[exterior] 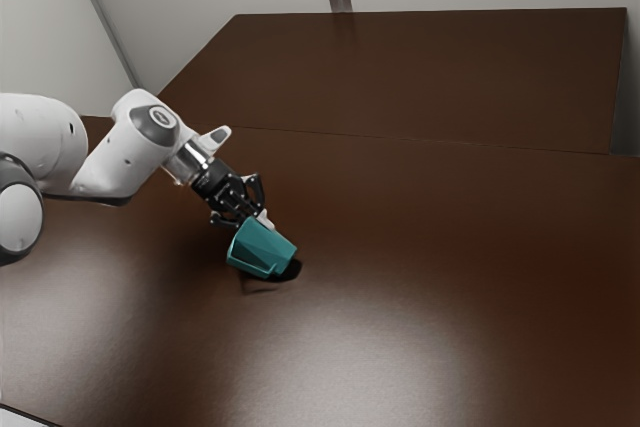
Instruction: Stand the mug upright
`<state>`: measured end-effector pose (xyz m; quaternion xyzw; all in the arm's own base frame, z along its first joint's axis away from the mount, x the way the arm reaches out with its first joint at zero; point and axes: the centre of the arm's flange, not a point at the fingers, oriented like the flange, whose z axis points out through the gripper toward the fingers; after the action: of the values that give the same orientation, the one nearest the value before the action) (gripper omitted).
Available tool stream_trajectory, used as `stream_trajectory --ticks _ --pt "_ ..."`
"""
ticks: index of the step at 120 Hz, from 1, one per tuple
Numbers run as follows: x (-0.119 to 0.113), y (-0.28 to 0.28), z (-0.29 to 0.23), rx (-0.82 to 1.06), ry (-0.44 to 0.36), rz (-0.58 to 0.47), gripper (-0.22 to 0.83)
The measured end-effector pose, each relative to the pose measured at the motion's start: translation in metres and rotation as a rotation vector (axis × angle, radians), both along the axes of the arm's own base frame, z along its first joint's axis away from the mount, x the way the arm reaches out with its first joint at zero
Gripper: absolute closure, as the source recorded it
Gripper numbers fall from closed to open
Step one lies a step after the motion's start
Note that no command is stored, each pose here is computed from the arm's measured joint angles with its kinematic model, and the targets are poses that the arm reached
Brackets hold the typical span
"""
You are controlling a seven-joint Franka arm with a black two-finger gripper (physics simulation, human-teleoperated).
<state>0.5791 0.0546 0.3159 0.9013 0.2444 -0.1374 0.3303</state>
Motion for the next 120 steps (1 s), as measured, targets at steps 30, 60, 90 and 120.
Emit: stream_trajectory --ticks 30,60,90,120 --pt "-0.002 -0.024 0.04 0.08 -0.062 -0.094 0.77" --pt "-0.009 -0.06 0.081 0.422 -0.203 -0.352 0.78" --pt "-0.035 -0.07 0.08 0.706 -0.32 -0.55 0.78" --pt "-0.033 -0.077 0.075 0.8 -0.408 -0.617 0.78"
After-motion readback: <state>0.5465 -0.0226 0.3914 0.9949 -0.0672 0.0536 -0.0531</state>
